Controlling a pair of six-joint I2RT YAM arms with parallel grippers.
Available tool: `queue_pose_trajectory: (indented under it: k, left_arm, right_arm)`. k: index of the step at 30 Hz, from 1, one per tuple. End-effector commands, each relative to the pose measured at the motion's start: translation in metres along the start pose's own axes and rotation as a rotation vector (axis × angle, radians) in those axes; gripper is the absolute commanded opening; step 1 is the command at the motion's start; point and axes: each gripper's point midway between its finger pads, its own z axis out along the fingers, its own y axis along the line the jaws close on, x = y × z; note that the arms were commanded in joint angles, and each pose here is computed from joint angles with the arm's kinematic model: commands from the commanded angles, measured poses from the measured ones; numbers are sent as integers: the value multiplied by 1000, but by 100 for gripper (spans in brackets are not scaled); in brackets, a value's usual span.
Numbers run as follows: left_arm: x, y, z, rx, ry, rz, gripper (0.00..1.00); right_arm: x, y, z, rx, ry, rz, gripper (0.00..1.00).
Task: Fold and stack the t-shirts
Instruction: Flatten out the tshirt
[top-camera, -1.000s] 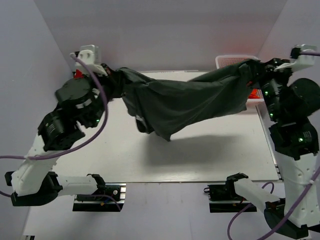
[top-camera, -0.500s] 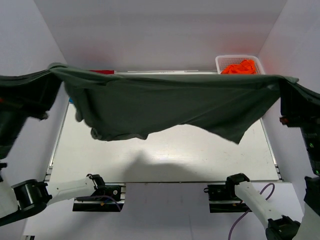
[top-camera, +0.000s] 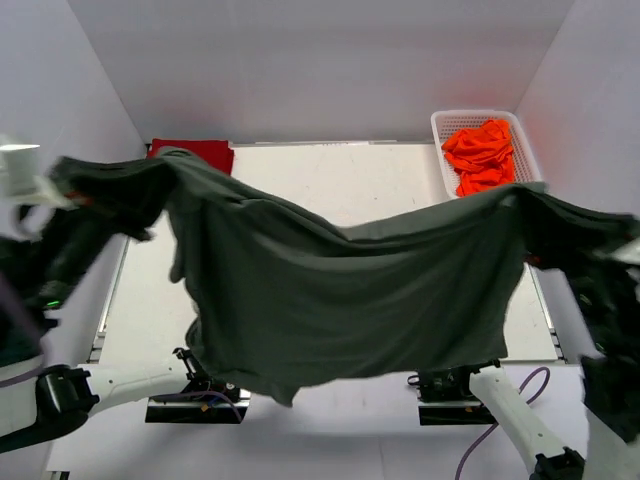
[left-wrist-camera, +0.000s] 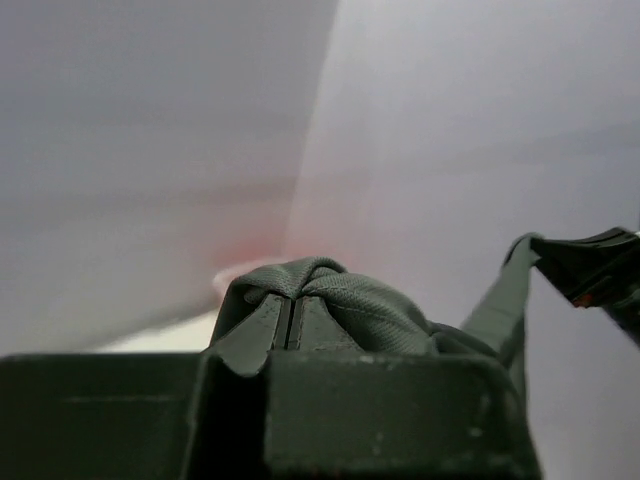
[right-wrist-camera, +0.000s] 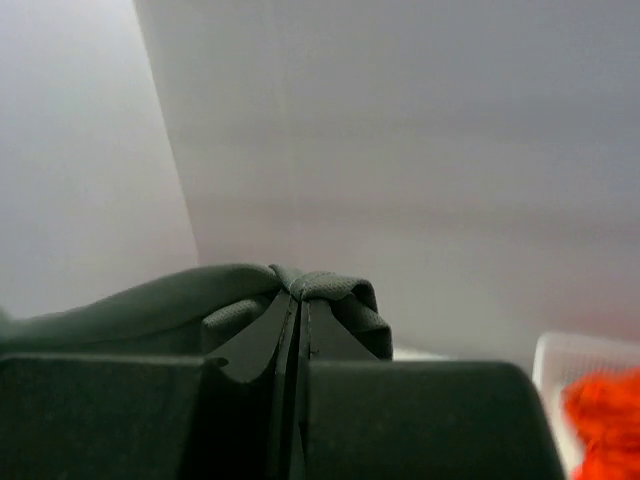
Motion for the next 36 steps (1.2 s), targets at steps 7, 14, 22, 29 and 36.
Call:
queue_pose_trajectory:
  k: [7,14,22,29,36]
  left_arm:
    - [184,125,10,-718,248,105,0]
    - [302,167,20,-908,423,243,0]
    - [374,253,65,-976,542,336,0]
    - [402,333,91,-1039,563,354,0]
    - [440,421,133,-1022,588,339,0]
  right_arm:
    - [214,-63,10,235,379,225,0]
    - [321,-109,7,434,592,227,0]
    - [392,-157,36,576,731,135,0]
    - [440,-197,66,680,818,76,0]
    - [487,-247,129,725,868,85,0]
